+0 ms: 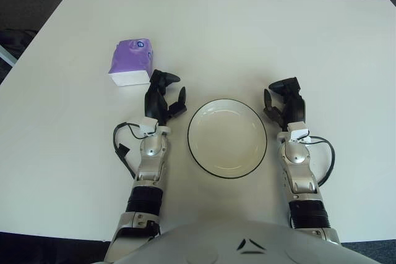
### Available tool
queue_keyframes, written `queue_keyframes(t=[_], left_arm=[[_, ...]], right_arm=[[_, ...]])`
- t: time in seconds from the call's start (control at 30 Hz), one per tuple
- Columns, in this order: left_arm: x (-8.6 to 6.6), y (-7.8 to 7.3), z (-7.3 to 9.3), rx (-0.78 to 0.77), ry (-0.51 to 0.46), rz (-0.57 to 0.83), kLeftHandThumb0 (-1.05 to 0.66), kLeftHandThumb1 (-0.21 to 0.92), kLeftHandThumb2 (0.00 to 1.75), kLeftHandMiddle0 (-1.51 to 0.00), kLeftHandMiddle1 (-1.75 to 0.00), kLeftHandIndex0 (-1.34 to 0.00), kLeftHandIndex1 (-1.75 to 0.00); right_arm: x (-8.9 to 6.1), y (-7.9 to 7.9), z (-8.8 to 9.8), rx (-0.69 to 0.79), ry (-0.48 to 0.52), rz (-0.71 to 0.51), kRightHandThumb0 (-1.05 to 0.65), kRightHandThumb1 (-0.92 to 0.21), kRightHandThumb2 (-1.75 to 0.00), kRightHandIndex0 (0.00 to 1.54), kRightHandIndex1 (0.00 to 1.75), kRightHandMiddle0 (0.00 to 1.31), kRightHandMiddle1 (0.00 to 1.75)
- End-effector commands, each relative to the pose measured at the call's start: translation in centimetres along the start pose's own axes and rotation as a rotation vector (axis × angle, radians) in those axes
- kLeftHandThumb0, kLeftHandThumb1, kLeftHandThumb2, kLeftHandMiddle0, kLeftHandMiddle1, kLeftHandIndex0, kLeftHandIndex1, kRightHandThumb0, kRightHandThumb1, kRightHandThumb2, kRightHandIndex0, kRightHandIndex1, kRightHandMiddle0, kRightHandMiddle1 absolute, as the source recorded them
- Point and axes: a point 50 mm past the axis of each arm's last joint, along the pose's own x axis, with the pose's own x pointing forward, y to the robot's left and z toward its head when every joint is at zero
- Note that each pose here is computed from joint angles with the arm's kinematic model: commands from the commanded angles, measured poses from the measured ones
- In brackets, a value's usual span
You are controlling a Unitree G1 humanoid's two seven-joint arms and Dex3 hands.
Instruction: Put the tissue paper into the plate.
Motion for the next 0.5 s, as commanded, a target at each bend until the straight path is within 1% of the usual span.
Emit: queue_keyframes(t=[0.0,0.2,0.47], left_arm=[[-2.83,1.61,-4.2,0.015,0.206,0.059,0.0,0.58,0.86,-0.59,-1.28,-0.37,-1.75],[-2.76,1.59,-4.12,0.025,0.202,0.053,0.0,0.57,0.87,-0.59,-1.28,-0.38,-1.75],[-2.67,1.5,-3.78,0.046,0.174,0.034,0.0,0.51,0.95,-0.61,-1.29,-0.43,-1.75]], right_arm=[[-2.24,-0.25,-3.73,-0.028,0.22,0.008,-0.35,-0.86,-0.62,0.57,1.14,0.23,1.75],[-2.18,-0.18,-3.77,-0.032,0.224,0.008,-0.35,-0.85,-0.63,0.57,1.14,0.23,1.75],[-2.14,-0.15,-3.72,-0.033,0.222,0.01,-0.35,-0.85,-0.63,0.58,1.14,0.23,1.75]])
